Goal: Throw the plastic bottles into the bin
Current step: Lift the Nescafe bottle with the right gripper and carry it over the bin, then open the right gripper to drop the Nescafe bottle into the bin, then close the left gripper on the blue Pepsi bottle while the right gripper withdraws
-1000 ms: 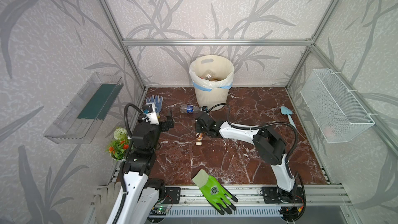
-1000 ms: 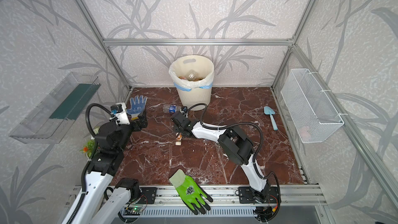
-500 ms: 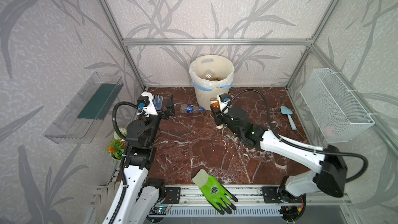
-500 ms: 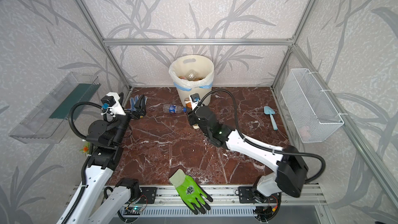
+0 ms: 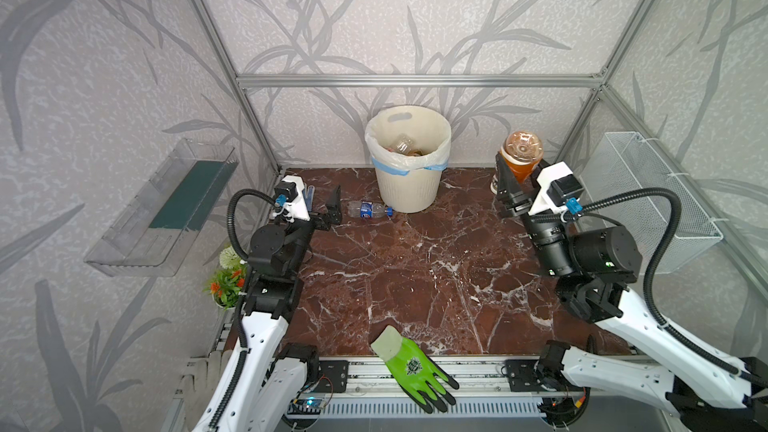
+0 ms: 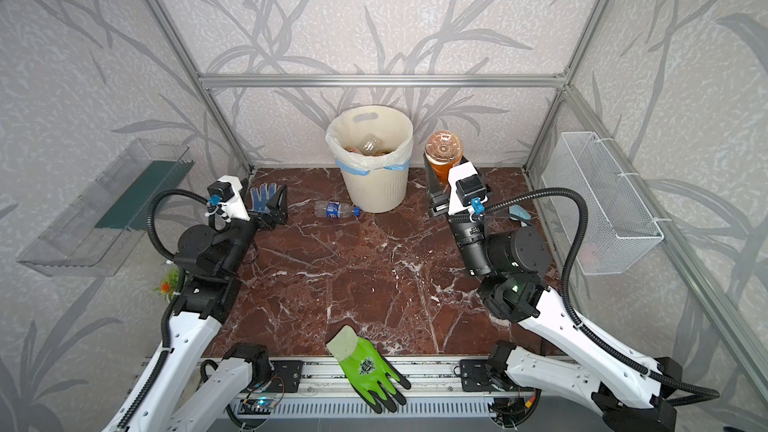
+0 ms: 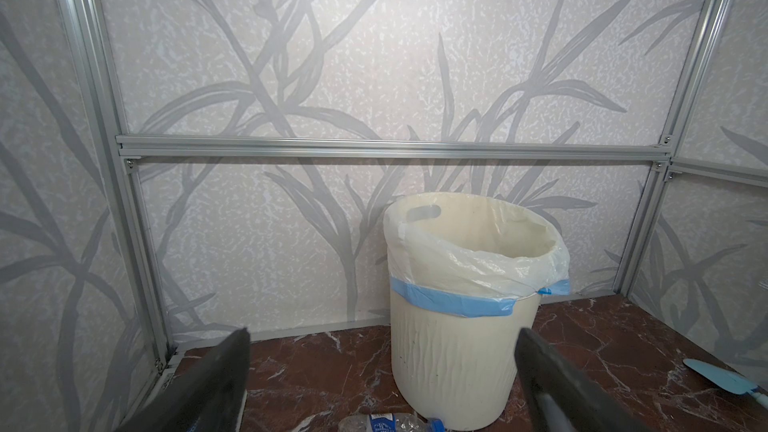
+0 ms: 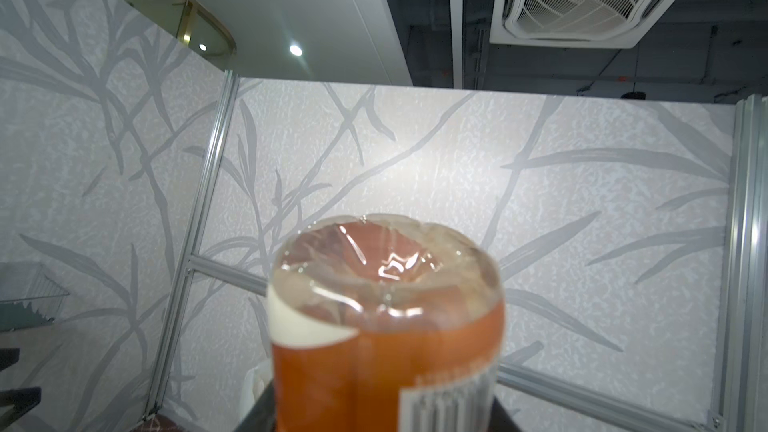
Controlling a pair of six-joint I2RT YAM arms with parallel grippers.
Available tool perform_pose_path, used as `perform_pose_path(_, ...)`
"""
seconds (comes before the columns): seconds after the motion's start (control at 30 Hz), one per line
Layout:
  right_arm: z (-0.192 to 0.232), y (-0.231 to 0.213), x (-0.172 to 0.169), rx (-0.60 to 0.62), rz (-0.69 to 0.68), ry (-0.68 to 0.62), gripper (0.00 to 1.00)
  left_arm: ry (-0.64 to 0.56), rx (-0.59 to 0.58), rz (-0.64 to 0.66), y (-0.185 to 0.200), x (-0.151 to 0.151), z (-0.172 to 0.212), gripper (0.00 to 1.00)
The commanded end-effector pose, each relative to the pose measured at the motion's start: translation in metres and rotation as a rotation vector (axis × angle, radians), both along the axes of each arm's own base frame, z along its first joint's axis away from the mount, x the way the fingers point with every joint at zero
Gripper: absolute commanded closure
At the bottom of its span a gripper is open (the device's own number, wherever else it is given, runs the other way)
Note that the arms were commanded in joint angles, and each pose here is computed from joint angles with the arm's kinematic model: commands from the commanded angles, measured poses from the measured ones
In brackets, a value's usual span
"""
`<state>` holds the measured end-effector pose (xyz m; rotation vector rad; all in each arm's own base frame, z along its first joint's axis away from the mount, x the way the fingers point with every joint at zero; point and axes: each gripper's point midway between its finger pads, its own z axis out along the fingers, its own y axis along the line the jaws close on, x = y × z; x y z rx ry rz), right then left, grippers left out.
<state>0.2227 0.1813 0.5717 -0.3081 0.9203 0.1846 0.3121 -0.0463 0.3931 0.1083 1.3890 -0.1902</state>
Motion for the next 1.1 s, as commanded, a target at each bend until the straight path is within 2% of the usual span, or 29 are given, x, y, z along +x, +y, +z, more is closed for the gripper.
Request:
perform_pose_path(0.0,0.044,-0.008,-0.025,0.088,0.028,-0.189,0.6,-0.013,0.02,-0.01,-0.002,-0.003,0.007,0.02)
perform_pose_path(0.07,0.053,-0.002,-0.02,0.124,0.035,-0.217,0.6,-0.009,0.02,-0.011,-0.002,-0.003,0.005,0.02)
perform_pose_path(0.13,0.056,0.015,0.011,0.131,0.073,-0.151,0.61,-0.003,0.014,-0.018,-0.003,-0.002,0.003,0.02)
perform_pose_path(0.17,0.053,0.024,0.034,0.13,0.118,-0.075,0.6,-0.002,0.012,-0.021,-0.003,-0.002,0.003,0.02)
perform_pose_path(0.23,0.036,0.04,0.105,0.165,0.241,0.12,0.58,0.004,0.007,-0.03,-0.005,-0.002,0.002,0.03)
perform_pose_path(0.27,0.032,0.045,0.134,0.175,0.263,0.171,0.57,0.005,0.006,-0.032,-0.005,-0.003,0.002,0.03)
perform_pose_path(0.33,0.005,0.065,0.201,0.139,0.278,0.326,0.49,0.007,0.005,-0.036,-0.005,-0.005,0.001,0.03)
perform_pose_path(0.37,-0.005,0.073,0.219,0.11,0.307,0.389,0.44,0.007,0.005,-0.036,-0.005,-0.005,0.002,0.03)
perform_pose_path(0.4,-0.03,0.091,0.245,0.058,0.377,0.495,0.34,0.009,0.007,-0.037,-0.006,-0.007,0.001,0.03)
perform_pose_path(0.43,-0.046,0.098,0.257,0.041,0.45,0.601,0.27,0.009,0.009,-0.036,-0.005,-0.008,0.001,0.03)
perform_pose_path(0.5,-0.063,0.108,0.263,0.007,0.57,0.696,0.24,0.009,0.011,-0.031,-0.004,-0.01,0.0,0.03)
perform_pose_path(0.57,-0.07,0.109,0.263,-0.009,0.566,0.721,0.2,0.013,0.012,-0.033,-0.005,-0.009,-0.002,0.03)
perform_pose_path(0.67,-0.069,0.092,0.255,-0.001,0.484,0.683,0.14,0.033,-0.002,-0.038,-0.006,-0.005,-0.004,0.03)
perform_pose_path(0.87,-0.063,0.043,0.214,0.012,0.313,0.627,0.13,0.172,-0.147,0.031,0.007,0.015,-0.023,0.04)
perform_pose_path(0.97,-0.086,0.017,0.2,0.015,0.212,0.668,0.12,0.29,-0.203,0.107,0.017,0.028,-0.043,0.07)
perform_pose_path(1.07,-0.129,-0.003,0.192,0.029,0.15,0.768,0.12,0.407,-0.215,0.12,0.015,0.045,-0.067,0.09)
